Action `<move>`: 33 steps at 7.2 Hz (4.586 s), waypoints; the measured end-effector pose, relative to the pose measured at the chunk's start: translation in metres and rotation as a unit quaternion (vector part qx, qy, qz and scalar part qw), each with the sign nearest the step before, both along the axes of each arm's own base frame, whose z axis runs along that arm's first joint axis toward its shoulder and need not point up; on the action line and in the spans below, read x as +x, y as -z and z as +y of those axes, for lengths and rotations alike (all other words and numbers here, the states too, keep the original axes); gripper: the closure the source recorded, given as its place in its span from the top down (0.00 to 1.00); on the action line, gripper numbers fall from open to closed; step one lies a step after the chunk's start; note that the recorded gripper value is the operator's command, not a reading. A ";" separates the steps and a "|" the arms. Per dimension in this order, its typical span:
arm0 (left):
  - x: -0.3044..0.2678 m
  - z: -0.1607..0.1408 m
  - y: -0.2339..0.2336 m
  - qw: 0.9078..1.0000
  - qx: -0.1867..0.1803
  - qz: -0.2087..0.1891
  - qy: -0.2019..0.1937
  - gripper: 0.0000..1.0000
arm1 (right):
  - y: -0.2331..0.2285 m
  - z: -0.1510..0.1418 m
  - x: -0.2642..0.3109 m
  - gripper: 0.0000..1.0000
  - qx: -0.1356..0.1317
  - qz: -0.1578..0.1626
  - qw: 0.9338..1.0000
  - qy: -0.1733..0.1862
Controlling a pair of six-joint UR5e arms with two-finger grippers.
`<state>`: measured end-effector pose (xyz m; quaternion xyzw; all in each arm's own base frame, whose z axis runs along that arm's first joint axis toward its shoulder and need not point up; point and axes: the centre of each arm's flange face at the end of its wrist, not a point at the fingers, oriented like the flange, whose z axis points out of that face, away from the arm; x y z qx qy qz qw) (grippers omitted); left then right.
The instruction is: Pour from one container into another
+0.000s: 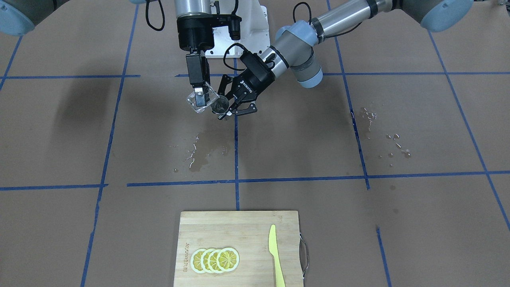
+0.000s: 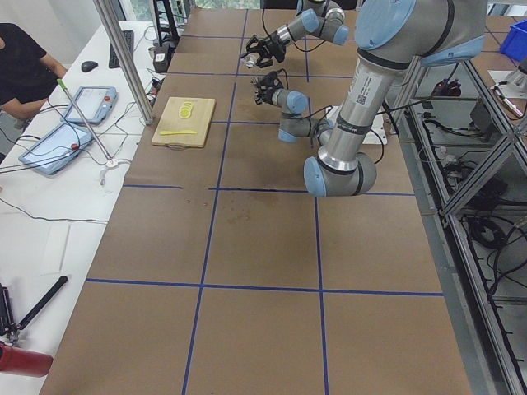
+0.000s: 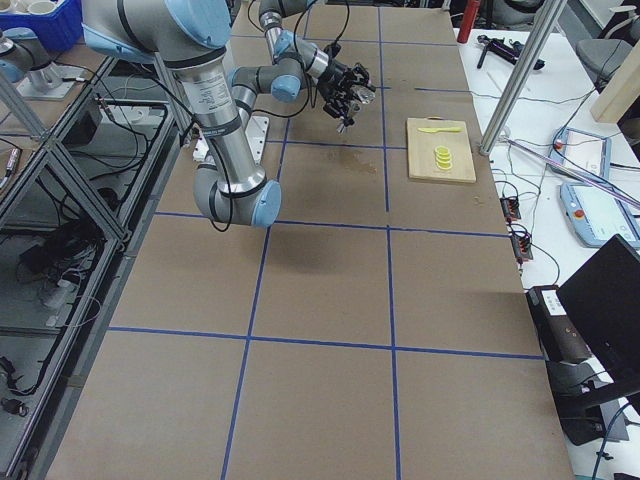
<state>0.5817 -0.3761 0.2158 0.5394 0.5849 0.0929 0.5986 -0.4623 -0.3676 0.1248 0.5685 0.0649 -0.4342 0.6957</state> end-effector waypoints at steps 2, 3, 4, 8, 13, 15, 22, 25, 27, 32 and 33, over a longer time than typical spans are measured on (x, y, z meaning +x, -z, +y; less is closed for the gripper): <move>0.000 0.000 0.000 1.000 0.000 0.000 0.000 0.00 | 0.001 0.001 0.000 0.00 0.001 -0.002 1.000 0.002; 0.000 0.000 0.000 1.000 0.000 0.000 0.000 0.00 | 0.004 0.004 0.001 0.00 0.000 -0.010 1.000 0.003; 0.000 0.000 0.000 1.000 0.000 0.000 0.000 0.00 | 0.007 0.009 0.004 0.00 -0.004 -0.029 1.000 0.002; -0.001 0.000 0.001 1.000 0.001 0.002 0.000 0.00 | 0.002 0.020 0.016 0.00 -0.047 -0.129 0.990 -0.024; -0.009 -0.001 -0.002 1.000 0.002 0.018 0.008 0.00 | -0.007 0.025 0.057 0.00 -0.151 -0.348 0.920 -0.095; -0.021 0.000 -0.005 0.999 -0.002 0.034 0.023 0.00 | -0.024 0.020 0.073 0.00 -0.194 -0.446 0.862 -0.144; -0.107 -0.043 -0.118 0.964 -0.083 -0.032 0.249 0.00 | -0.098 0.007 0.080 0.00 -0.281 -0.540 0.756 -0.242; -0.155 -0.057 -0.199 0.941 -0.115 -0.097 0.303 0.00 | -0.139 0.008 0.088 0.00 -0.320 -0.552 0.719 -0.277; -0.194 -0.046 -0.255 0.931 -0.128 -0.137 0.314 0.00 | -0.166 0.005 0.100 0.00 -0.321 -0.535 0.723 -0.297; -0.251 -0.024 -0.308 0.903 -0.209 -0.096 0.363 0.00 | -0.245 0.016 0.128 0.00 -0.310 -0.521 0.749 -0.268; -0.251 -0.023 -0.314 0.893 -0.227 -0.082 0.380 0.00 | -0.258 0.017 0.130 0.00 -0.308 -0.526 0.749 -0.261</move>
